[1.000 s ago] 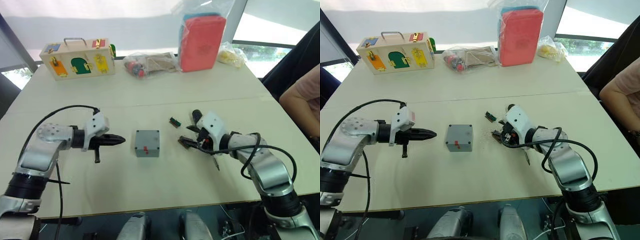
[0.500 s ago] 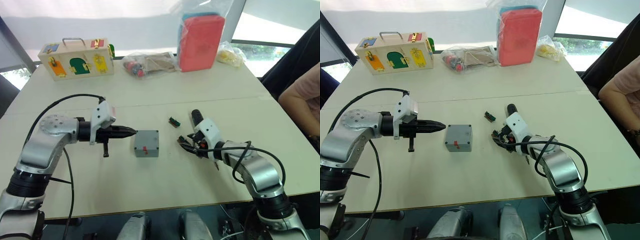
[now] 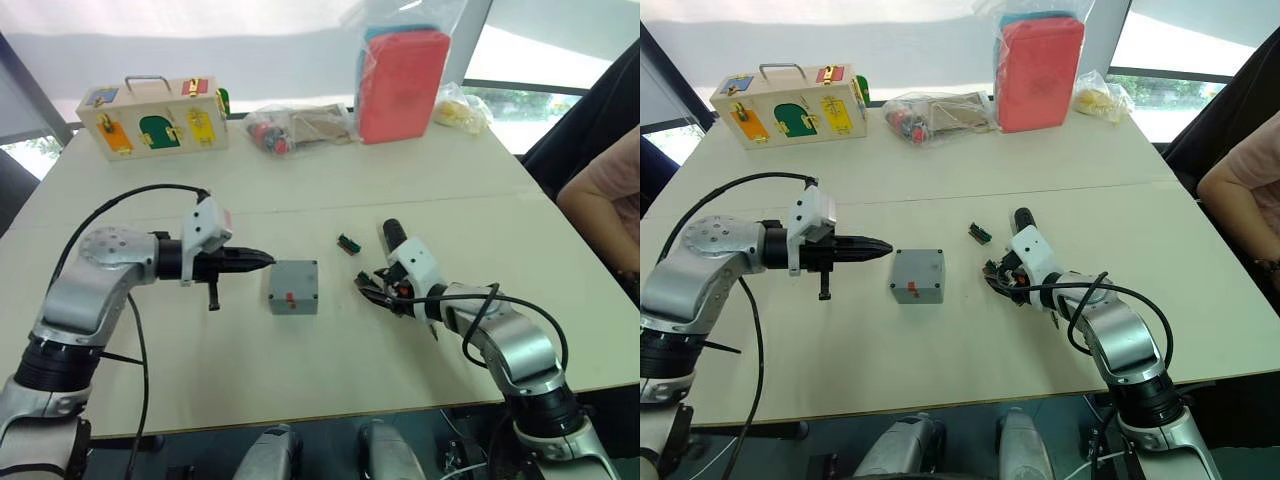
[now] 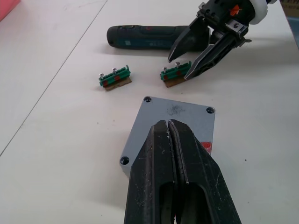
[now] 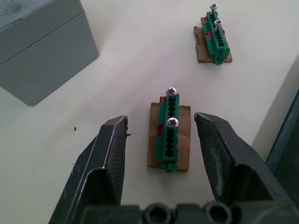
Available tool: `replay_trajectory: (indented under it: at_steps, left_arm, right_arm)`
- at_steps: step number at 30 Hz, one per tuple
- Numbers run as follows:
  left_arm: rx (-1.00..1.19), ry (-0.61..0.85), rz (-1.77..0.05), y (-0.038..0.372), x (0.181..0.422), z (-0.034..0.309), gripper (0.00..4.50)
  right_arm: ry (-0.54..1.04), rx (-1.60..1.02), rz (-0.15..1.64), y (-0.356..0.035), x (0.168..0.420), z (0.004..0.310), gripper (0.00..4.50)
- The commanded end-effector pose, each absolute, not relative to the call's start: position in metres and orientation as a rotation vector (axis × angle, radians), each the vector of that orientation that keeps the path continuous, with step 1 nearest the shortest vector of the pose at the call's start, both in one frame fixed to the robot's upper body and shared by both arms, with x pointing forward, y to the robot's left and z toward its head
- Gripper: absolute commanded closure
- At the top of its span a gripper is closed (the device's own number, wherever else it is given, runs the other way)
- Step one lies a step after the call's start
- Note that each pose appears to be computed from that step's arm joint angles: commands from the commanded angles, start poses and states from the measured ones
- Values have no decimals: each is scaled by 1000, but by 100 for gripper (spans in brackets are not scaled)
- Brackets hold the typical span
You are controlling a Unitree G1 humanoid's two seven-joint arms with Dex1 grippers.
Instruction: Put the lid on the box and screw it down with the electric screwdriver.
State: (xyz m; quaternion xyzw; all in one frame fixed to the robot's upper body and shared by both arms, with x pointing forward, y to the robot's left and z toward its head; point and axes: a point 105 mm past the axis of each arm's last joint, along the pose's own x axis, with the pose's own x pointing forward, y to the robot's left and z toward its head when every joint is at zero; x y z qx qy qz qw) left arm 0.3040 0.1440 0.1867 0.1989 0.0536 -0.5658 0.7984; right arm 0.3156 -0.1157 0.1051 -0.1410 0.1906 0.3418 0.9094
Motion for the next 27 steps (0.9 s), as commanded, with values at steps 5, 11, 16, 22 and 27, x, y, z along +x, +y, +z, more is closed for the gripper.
replay_trajectory:
  at_steps: [5, 11, 16, 22, 27]
  left_arm:
    - [453, 75, -1209, 143, 307, 194, 450]
    - [450, 76, -1206, 143, 306, 192, 450]
    - [445, 74, -1203, 142, 306, 191, 450]
    - [445, 77, -1200, 143, 304, 189, 450]
    - [453, 92, -1191, 149, 303, 187, 450]
  right_arm:
    - [346, -286, 707, -113, 319, 114, 442]
    - [338, -274, 698, -115, 321, 118, 442]
    - [298, -264, 687, -119, 326, 135, 442]
    - [243, -252, 708, -120, 329, 165, 442]
    - [208, -233, 888, -81, 318, 185, 442]
